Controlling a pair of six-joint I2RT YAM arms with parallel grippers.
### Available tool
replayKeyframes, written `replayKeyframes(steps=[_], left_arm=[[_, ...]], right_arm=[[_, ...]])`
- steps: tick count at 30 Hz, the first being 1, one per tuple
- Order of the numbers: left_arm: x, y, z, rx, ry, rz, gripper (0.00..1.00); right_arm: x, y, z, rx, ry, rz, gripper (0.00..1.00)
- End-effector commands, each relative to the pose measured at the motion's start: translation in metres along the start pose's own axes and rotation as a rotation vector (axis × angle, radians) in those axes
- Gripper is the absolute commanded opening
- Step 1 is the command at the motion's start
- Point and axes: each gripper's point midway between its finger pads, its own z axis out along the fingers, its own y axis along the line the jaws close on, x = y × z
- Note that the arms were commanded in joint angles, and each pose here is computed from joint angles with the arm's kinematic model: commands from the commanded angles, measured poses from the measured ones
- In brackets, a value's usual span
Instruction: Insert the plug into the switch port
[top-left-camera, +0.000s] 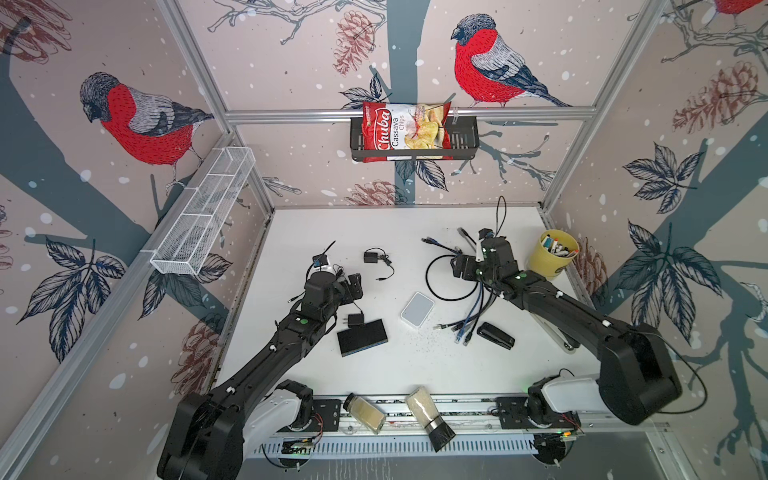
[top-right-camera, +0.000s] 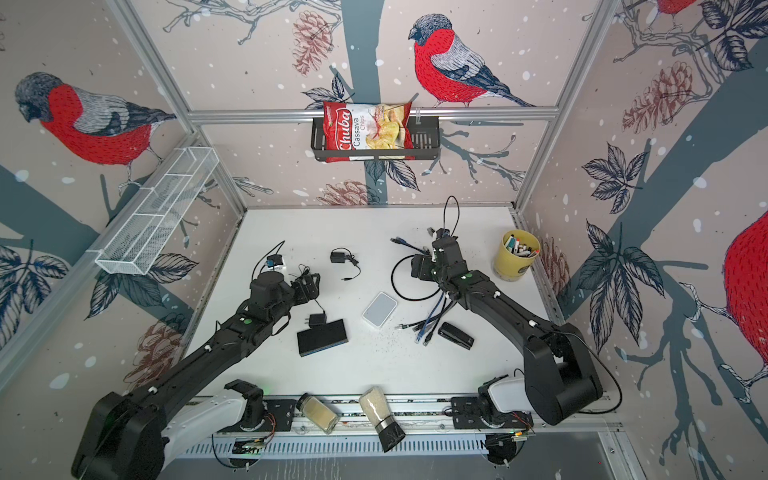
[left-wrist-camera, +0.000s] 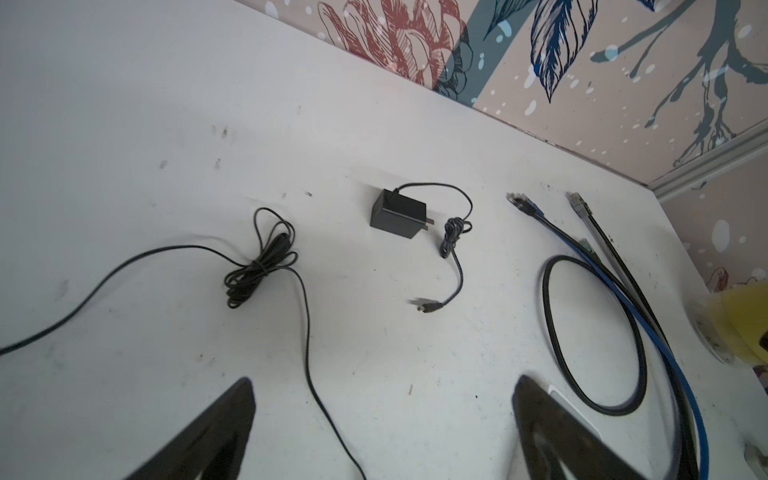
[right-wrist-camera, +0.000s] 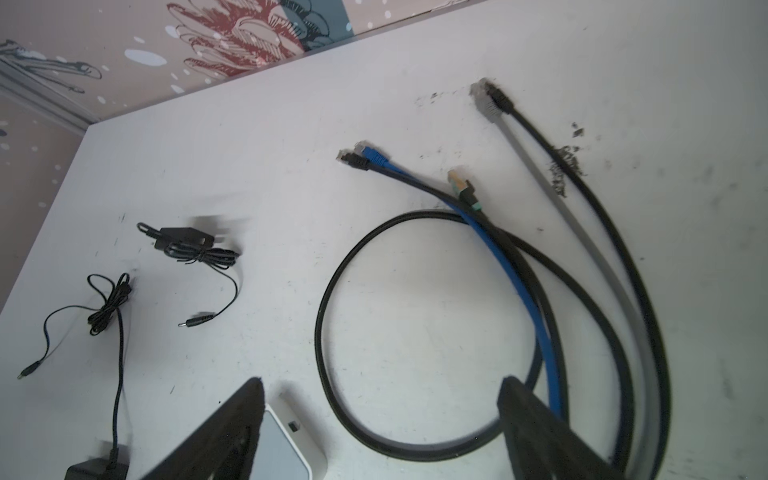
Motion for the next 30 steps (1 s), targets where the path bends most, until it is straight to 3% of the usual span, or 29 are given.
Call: replayKeyframes(steps=[1,12,21,26,30], left_arm=[[-0.007,-0.01,0.007,-0.013,-0.021,0.033,0.94],[0.029,-0.036,0.045,-0.099,0.181,0.34,0.92],[0.056,-0.055,0.078,-0.02,0.336,0.453,0.91],[0.065,-0.06,0.096,-0.018,0.414,0.503,0.75],[0.066,-0.059,0.109,-0.042,0.439,0.518,0.74]], right_arm=[[-0.005,0.014,0.006,-0.051,-0.01,0.01,0.87],[-0.002,0.021,0.015,-0.064,0.013,-0.014,0.83],[-0.008,0.018,0.017,-0.047,0.016,-0.036,0.83],[-0.01,0.018,0.017,-0.046,0.016,-0.039,0.83],[-0.01,0.016,0.017,-0.042,0.016,-0.039,0.83]])
